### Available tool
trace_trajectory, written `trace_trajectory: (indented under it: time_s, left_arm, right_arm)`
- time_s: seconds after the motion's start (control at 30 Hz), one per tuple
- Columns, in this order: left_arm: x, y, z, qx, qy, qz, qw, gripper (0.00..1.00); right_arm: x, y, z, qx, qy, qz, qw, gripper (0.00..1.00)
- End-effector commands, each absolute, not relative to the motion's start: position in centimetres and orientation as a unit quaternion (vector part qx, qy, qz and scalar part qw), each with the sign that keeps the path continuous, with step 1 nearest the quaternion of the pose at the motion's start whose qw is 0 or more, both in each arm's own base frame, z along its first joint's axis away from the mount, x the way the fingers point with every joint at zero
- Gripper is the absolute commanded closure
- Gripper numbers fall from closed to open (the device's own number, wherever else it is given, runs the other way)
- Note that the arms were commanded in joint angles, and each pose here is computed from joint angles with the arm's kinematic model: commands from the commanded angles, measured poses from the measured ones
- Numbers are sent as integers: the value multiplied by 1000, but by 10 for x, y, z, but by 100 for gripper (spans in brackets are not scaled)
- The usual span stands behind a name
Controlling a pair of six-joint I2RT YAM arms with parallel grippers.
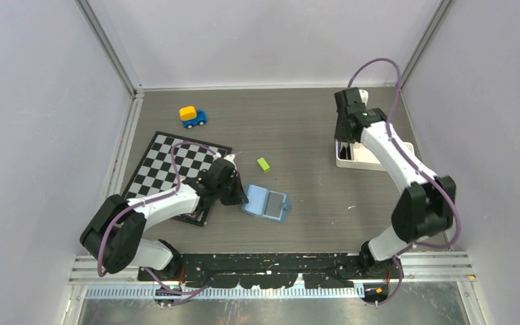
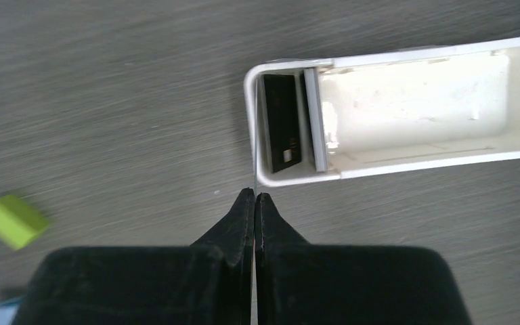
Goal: Put the credit cards into the card holder
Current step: Pick up the credit card from the storage box, then insert the credit card into the card holder.
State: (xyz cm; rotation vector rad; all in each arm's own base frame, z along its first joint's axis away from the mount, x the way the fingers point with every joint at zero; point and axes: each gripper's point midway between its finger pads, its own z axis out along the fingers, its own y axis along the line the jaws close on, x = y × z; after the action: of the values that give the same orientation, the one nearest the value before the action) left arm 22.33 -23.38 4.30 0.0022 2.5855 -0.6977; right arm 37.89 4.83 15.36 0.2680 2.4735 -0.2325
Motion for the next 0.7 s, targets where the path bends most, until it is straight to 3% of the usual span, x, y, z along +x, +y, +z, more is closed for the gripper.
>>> trace_trajectory:
  time_s: [0.0,0.3,0.53,0.67]
  left_arm:
    - [223,-231,44,5,938,-253,235,100]
    - [222,-233,40,5,939,-255,229,100]
    - [221,-230,37,1,941,-250,227,100]
    - [220,-227,33,-2,945,-239,223,100]
  right_arm:
    - [361,91,207,121,920,72,366,100]
    - [299,183,178,109,887,340,294,100]
    - [253,253,124,76,884,410,211,100]
    - [239,282,117,53,871,443,204,100]
